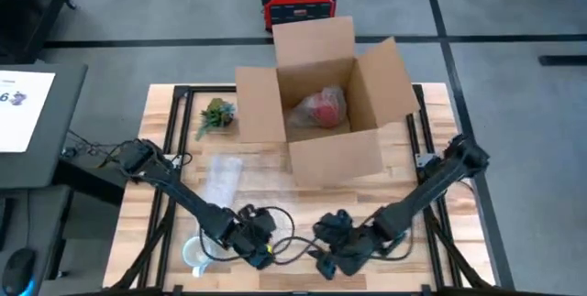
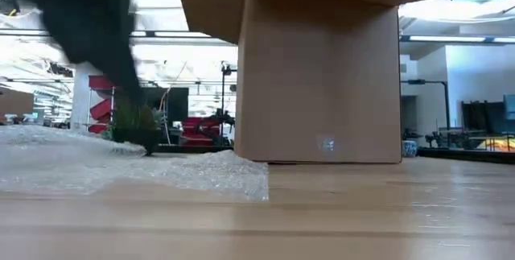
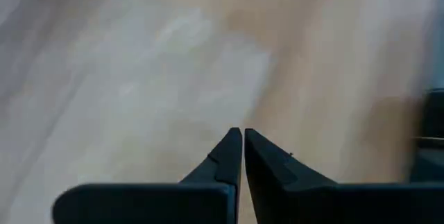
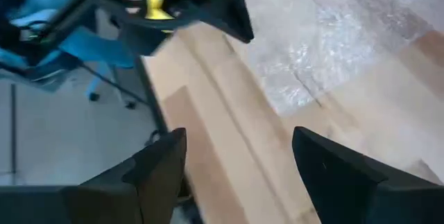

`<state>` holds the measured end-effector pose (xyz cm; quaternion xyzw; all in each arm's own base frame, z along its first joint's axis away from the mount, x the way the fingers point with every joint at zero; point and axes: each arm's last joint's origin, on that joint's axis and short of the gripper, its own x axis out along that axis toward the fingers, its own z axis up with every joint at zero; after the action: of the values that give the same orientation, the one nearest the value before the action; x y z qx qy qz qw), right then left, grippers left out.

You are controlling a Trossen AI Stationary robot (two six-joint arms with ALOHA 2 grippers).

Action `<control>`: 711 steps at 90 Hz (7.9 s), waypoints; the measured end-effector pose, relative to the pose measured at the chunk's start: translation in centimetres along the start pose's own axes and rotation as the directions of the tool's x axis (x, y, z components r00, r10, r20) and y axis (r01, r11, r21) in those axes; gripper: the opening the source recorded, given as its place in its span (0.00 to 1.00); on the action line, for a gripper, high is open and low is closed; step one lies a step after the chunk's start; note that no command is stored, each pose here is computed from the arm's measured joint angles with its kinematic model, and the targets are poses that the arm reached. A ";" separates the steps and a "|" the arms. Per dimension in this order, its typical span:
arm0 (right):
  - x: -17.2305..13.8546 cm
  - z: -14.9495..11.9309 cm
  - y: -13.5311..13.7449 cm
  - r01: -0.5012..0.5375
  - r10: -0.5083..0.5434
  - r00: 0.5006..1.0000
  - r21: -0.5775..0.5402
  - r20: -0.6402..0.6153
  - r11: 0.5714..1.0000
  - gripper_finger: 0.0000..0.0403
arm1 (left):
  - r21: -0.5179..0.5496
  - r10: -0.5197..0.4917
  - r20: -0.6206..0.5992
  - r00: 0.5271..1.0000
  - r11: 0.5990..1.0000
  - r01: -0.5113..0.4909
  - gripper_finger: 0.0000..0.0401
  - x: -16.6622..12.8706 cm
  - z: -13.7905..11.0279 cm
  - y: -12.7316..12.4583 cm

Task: Wrap mug
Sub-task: Wrap the white mug with bubble wrap

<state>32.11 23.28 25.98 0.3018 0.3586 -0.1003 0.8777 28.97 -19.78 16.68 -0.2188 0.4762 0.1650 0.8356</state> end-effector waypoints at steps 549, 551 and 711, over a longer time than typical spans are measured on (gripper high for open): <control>13.4 4.2 -6.4 0.008 0.007 0.996 0.177 -0.083 0.984 0.00 | -0.022 -0.034 -0.111 0.993 0.999 0.032 0.00 -16.2 0.3 -1.3; 12.9 4.1 -6.2 0.008 0.010 0.995 0.187 -0.098 0.982 0.00 | -0.014 -0.028 -0.107 0.994 1.000 0.027 0.00 -15.8 0.7 -1.3; -4.1 -3.1 -1.7 0.206 -0.159 0.963 0.218 -0.218 0.954 0.00 | 0.222 0.128 -0.229 0.965 0.972 -0.076 0.00 -3.2 6.4 -2.5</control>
<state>26.74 23.61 26.31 0.3790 0.4557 -0.1933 0.7818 33.23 -18.72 22.90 -0.1224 0.6000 0.1285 0.7801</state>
